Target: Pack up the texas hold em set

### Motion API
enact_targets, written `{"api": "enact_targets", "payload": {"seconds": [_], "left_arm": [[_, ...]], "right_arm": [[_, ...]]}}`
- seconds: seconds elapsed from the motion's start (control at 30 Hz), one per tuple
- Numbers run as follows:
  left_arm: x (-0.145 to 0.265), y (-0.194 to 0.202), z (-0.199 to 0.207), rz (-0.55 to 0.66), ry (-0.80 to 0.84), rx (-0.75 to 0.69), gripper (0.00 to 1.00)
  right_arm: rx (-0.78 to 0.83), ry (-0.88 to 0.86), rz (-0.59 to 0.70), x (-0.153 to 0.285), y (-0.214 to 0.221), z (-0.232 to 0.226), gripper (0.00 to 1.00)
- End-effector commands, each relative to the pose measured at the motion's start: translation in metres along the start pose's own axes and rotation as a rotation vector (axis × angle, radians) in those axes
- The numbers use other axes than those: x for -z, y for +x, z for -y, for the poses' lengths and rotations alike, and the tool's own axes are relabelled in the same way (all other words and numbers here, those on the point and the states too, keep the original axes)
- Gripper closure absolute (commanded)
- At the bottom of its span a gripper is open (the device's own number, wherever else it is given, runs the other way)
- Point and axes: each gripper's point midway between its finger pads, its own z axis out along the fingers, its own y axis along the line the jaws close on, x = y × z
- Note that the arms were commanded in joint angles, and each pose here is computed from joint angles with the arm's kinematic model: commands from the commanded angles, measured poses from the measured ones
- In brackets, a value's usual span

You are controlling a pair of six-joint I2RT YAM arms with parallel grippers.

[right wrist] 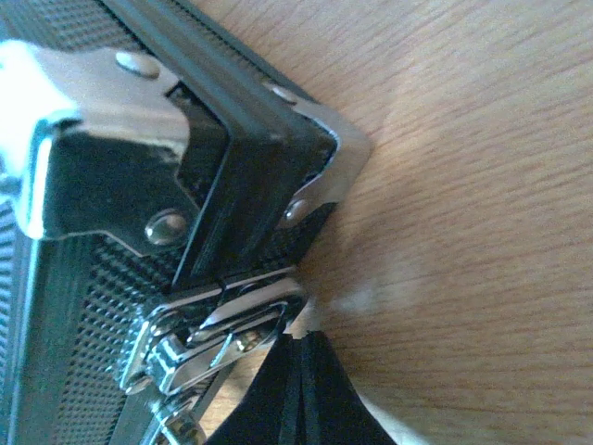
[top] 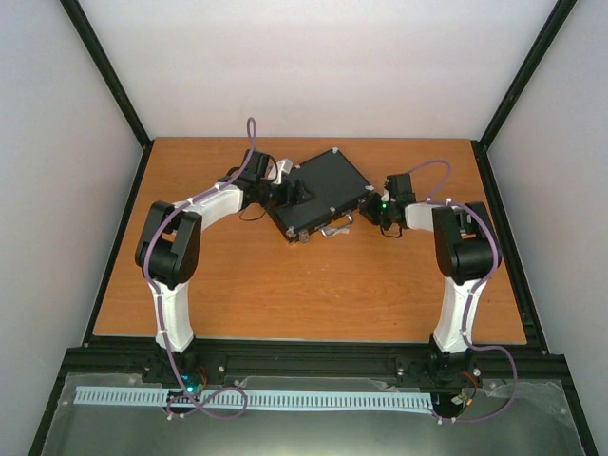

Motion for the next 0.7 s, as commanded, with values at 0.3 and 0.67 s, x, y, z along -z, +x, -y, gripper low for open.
{"api": "enact_targets", "payload": {"seconds": [0.3,0.67], "left_arm": [[-0.027,0.112,-0.06,-0.341,-0.171,0.26,0.05],[-0.029,0.11,-0.062,-0.338,-0.177,0.257,0.05]], "right_arm": [[-0.111,-0.022,0.017,-0.026,0.002,0.011,0.97],[0.129,0.105,0.021,0.052,0.033,-0.01,0.97]]}}
